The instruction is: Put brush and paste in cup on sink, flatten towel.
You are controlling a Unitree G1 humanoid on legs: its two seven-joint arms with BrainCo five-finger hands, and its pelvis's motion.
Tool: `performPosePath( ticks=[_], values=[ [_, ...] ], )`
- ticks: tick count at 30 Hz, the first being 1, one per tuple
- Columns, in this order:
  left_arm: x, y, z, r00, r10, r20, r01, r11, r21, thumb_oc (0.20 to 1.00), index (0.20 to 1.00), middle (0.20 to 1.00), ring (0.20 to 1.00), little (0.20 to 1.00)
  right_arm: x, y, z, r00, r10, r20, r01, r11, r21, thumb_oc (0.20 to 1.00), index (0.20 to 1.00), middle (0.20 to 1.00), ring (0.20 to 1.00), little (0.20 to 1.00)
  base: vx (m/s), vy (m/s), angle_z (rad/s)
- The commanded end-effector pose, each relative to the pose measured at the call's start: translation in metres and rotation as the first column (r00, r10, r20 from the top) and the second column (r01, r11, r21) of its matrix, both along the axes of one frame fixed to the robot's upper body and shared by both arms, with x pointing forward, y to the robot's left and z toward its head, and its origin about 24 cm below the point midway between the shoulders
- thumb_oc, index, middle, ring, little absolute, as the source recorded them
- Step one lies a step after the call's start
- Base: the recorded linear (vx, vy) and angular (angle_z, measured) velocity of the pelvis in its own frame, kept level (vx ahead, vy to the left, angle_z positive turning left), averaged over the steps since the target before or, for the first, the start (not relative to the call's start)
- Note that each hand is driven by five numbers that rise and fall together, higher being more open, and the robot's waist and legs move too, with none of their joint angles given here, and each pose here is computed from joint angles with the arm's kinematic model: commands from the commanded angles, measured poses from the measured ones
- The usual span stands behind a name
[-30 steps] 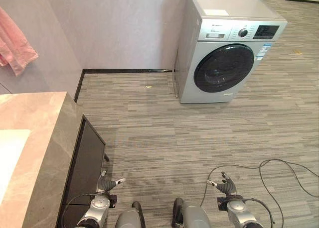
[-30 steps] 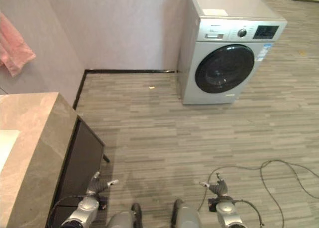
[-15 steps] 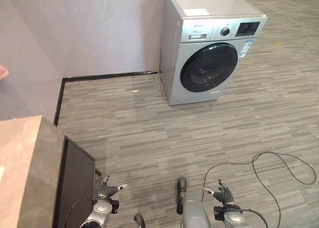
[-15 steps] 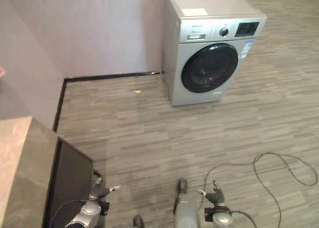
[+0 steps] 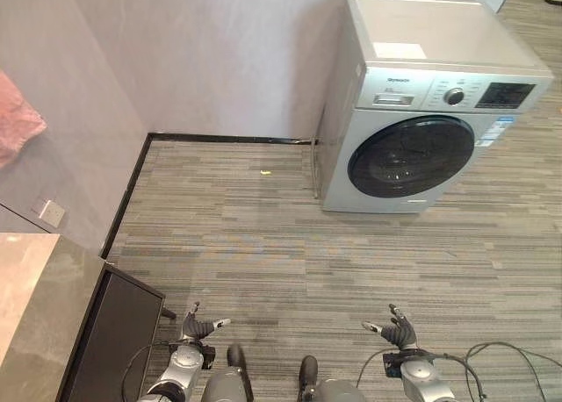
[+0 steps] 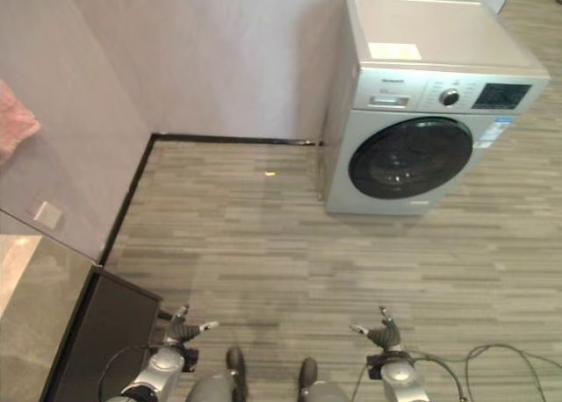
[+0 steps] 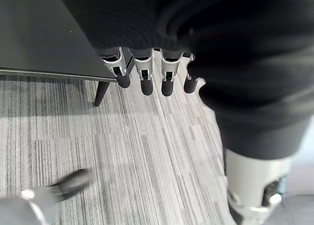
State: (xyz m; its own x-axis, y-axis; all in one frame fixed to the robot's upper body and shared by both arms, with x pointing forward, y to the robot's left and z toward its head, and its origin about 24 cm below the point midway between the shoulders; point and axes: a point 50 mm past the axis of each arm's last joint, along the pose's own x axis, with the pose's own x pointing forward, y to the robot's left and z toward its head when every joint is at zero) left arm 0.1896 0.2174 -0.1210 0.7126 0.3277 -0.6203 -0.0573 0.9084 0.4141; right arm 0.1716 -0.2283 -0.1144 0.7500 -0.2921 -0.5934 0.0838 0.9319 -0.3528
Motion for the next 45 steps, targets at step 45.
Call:
performPosePath(
  ticks=[45],
  values=[
    [0.007, 0.049, 0.02, 0.999, -0.007, 0.043, -0.002, 0.98, 0.2, 1.0, 1.0, 1.0, 1.0, 1.0, -0.015, 0.001, 0.01, 0.994, 0.093, 0.052, -0.094, 0.995, 0.019, 1.0, 1.0, 1.0, 1.0, 1.0, 0.43, 0.055, 0.43]
  ],
)
